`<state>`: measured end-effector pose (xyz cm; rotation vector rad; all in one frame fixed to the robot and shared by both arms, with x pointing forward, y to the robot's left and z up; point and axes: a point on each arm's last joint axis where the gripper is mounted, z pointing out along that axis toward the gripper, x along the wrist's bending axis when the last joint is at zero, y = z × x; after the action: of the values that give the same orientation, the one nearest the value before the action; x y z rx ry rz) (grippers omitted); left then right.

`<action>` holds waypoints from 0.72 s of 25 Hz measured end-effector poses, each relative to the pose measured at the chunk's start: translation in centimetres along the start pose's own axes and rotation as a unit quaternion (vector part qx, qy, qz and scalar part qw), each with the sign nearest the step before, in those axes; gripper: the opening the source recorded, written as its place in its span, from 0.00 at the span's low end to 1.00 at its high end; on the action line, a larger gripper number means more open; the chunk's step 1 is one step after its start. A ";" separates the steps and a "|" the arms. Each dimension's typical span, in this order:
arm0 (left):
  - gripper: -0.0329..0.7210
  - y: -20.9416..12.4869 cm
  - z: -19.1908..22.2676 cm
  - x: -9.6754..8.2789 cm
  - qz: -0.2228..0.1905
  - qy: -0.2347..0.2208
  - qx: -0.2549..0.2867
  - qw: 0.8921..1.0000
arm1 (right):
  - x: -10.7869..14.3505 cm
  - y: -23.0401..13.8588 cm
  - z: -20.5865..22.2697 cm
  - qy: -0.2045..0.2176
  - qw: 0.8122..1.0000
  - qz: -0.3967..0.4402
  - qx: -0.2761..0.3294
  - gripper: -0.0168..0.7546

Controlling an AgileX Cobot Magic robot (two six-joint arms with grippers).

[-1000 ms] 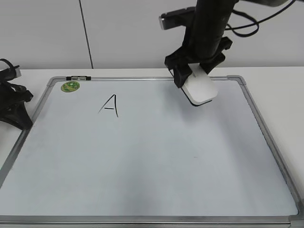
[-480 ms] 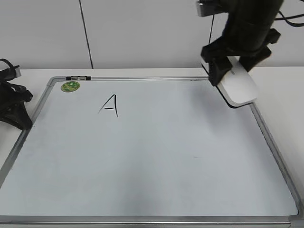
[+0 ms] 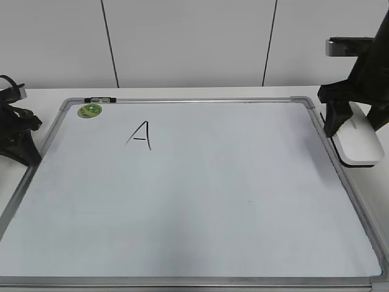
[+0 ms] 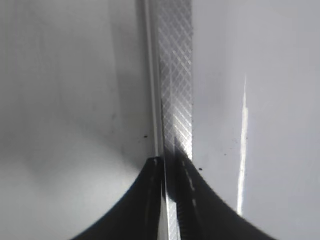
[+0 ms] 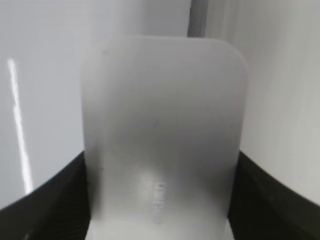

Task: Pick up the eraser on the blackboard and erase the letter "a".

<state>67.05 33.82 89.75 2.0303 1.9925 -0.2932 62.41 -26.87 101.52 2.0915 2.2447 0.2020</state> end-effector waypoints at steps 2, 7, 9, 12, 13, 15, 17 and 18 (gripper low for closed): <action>0.12 0.0 0.0 0.0 0.000 0.000 0.000 1.000 | 0.0 0.3 1.0 0.000 1.000 0.000 0.003 0.71; 0.12 0.0 0.0 0.0 0.000 0.000 0.000 1.000 | -0.1 1.3 3.7 0.001 1.000 0.003 0.010 0.71; 0.12 0.0 0.0 0.0 0.000 0.000 0.000 1.000 | -0.2 1.9 4.6 0.001 1.000 0.004 0.009 0.71; 0.12 0.0 0.0 0.0 0.000 0.000 0.000 1.000 | -0.2 2.7 5.9 0.001 1.000 0.004 0.012 0.71; 0.12 0.0 0.0 0.0 0.000 0.000 0.000 1.000 | -0.2 2.9 6.2 0.001 1.000 0.004 0.014 0.71; 0.12 0.0 0.0 0.0 0.000 0.000 0.000 1.000 | -0.3 3.3 6.8 0.000 1.000 0.004 0.015 0.71; 0.12 0.0 0.0 0.0 0.000 0.000 0.000 1.000 | -0.3 3.5 7.4 0.000 1.000 0.004 0.019 0.71; 0.12 0.0 0.0 0.0 0.000 0.000 0.000 1.000 | -0.3 3.6 7.7 -0.001 1.000 0.003 0.020 0.71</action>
<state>67.05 33.82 89.75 2.0303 1.9925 -0.2932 67.05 -26.56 94.39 2.1183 2.2593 0.1558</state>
